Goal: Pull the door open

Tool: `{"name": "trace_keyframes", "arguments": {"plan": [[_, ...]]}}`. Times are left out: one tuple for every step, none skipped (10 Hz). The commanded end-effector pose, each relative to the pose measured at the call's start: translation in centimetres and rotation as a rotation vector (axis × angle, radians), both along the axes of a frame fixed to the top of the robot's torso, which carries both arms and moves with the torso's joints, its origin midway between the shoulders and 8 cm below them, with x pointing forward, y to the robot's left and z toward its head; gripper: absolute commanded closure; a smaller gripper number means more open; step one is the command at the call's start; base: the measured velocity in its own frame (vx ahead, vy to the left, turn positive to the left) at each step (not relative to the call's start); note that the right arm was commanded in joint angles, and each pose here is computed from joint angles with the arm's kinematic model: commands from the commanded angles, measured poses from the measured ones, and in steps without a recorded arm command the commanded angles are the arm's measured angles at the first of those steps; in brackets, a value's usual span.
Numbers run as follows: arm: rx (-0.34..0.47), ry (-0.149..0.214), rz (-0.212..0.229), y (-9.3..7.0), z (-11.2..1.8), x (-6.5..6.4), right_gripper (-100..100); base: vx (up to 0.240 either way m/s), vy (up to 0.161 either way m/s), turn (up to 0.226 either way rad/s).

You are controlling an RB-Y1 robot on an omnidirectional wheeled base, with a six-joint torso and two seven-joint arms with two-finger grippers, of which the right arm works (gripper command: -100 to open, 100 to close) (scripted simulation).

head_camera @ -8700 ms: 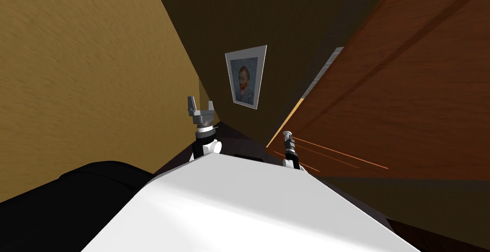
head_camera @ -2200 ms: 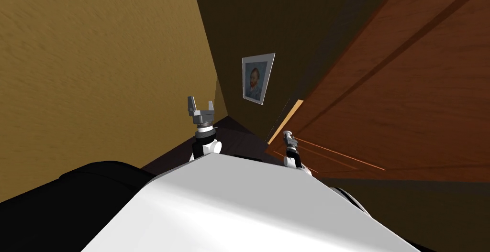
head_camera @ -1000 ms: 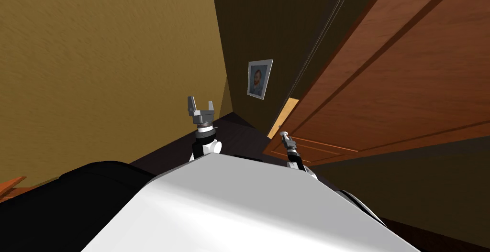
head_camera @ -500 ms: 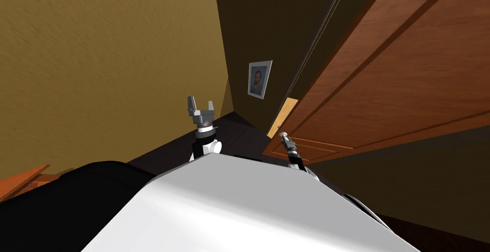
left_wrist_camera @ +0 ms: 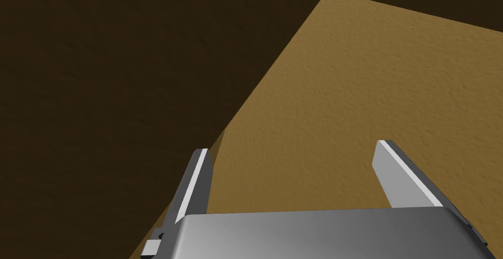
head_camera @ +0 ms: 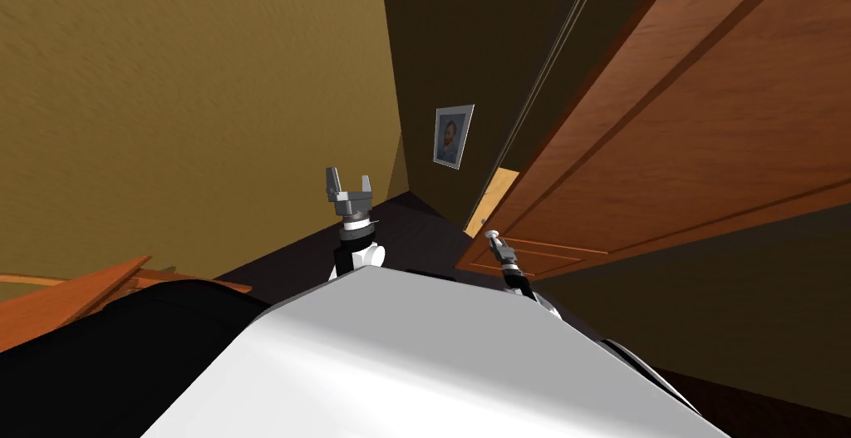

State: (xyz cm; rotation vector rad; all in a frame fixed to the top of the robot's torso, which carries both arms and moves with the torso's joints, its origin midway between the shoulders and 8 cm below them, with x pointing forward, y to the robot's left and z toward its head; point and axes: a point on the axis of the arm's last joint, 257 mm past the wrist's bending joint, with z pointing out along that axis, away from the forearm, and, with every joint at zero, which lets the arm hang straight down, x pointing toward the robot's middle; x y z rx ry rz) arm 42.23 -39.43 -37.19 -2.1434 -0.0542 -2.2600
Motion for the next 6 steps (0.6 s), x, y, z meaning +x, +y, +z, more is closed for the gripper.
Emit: {"name": "trace_keyframes", "arguments": {"plan": [[0.0,0.026,0.024,0.2,-1.0,-1.5,100,-0.227,-0.095,0.121],[0.0,0.029,0.031,0.2,-1.1,-1.9,100,-0.19,-0.054,0.082],[0.0,0.032,0.038,0.2,-1.2,-2.2,100,-0.124,-0.026,0.032],[0.001,0.04,0.06,0.3,-1.6,-3.2,100,-0.162,-0.055,0.102],[0.001,0.045,0.073,0.3,-1.7,-3.7,100,-0.225,-0.095,0.13],[0.002,0.05,0.083,0.4,-1.9,-4.2,100,-0.204,-0.099,0.101]]}}
